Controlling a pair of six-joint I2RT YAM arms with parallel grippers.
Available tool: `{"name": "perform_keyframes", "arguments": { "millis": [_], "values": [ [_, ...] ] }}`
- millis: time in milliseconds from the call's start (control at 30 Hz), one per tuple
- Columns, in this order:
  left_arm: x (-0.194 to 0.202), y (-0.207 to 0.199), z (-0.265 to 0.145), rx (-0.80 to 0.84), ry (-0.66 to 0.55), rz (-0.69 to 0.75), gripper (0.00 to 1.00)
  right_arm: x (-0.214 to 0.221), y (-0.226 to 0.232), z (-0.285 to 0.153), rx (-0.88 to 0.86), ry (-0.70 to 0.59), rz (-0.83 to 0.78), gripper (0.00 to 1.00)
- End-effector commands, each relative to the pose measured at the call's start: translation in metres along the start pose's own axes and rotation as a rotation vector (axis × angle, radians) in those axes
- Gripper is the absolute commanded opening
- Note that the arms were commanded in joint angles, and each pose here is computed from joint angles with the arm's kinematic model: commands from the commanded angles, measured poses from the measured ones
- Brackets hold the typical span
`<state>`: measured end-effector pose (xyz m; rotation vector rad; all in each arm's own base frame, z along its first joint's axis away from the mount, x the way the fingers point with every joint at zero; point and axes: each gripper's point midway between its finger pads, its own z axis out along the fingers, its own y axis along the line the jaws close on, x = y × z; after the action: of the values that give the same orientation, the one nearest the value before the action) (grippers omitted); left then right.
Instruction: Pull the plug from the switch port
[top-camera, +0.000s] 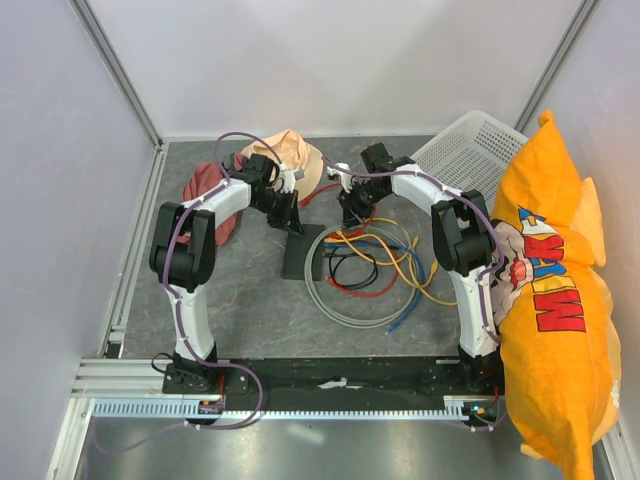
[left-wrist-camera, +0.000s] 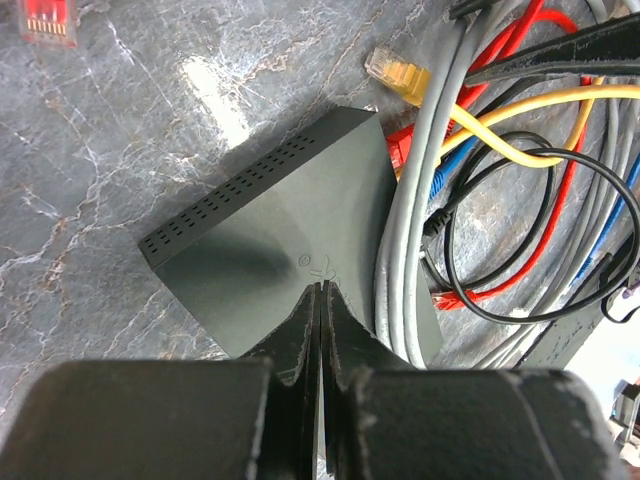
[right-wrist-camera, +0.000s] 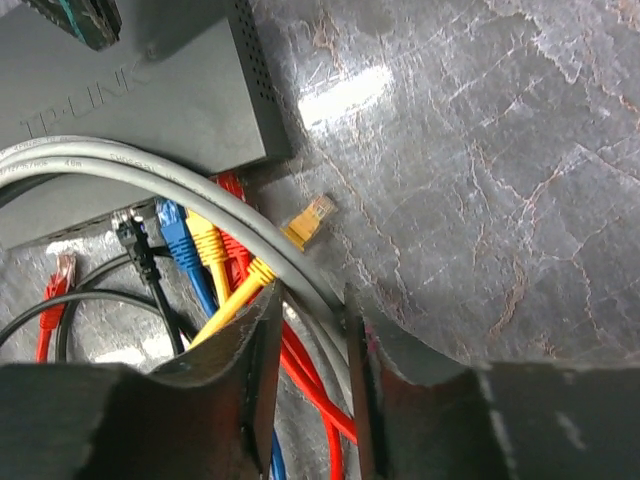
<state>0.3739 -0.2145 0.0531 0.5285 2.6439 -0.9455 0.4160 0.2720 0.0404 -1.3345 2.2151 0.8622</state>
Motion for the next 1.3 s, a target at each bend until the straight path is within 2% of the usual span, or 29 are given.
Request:
{"name": "perform_keyframes", "arguments": {
  "millis": [0,33,67,133,233,433,567,733,867,1000,1033,1067,1100,1167,1200,1267],
  "values": [
    [0.002,-0.002,0.006,0.010,0.009,0.038,0.02,0.011,0.005,-0.003,-0.031,0.028,-0.012,0.34],
    [0.001,-0.001,0.006,0.010,0.008,0.037,0.02,0.014,0.007,-0.004,-0.036,0.038,-0.009,0.24],
    [0.002,-0.001,0.008,0.011,0.011,0.038,0.02,0.014,0.009,-0.006,-0.045,0.036,-0.014,0.19],
    [0.003,0.000,0.009,0.007,0.015,0.038,0.02,0.014,0.013,-0.013,-0.052,0.040,-0.019,0.09],
    [0.007,0.001,0.012,0.003,0.025,0.038,0.02,0.005,0.021,-0.039,-0.042,0.002,-0.072,0.01],
    [0.019,0.008,0.021,-0.021,0.062,0.038,0.02,-0.011,0.038,-0.097,0.044,-0.062,-0.157,0.00],
    [0.027,0.011,0.026,-0.043,0.086,0.035,0.02,0.015,0.036,-0.113,0.100,-0.004,-0.180,0.00],
    [0.030,0.010,0.029,-0.045,0.096,0.040,0.02,0.050,0.028,-0.133,0.134,0.051,-0.132,0.00],
    [0.029,0.011,0.030,-0.048,0.095,0.040,0.02,0.082,0.011,-0.146,0.227,0.147,-0.089,0.00],
    [0.029,0.011,0.031,-0.054,0.097,0.044,0.02,0.094,-0.022,-0.167,0.370,0.139,0.000,0.00],
    [0.029,0.011,0.031,-0.056,0.097,0.044,0.02,0.094,-0.028,-0.171,0.416,0.134,0.039,0.01],
    [0.029,0.010,0.032,-0.054,0.099,0.048,0.02,0.088,-0.031,-0.177,0.444,0.115,0.034,0.08],
    [0.029,0.009,0.033,-0.052,0.101,0.048,0.02,0.076,-0.028,-0.177,0.426,0.066,0.009,0.25],
    [0.029,0.008,0.032,-0.048,0.100,0.048,0.02,0.049,-0.018,-0.184,0.402,-0.032,-0.034,0.35],
    [0.029,0.008,0.032,-0.046,0.098,0.049,0.02,0.032,-0.004,-0.177,0.339,-0.094,-0.072,0.48],
    [0.028,0.008,0.032,-0.045,0.097,0.048,0.02,0.015,0.008,-0.169,0.301,-0.128,-0.119,0.59]
  ]
}}
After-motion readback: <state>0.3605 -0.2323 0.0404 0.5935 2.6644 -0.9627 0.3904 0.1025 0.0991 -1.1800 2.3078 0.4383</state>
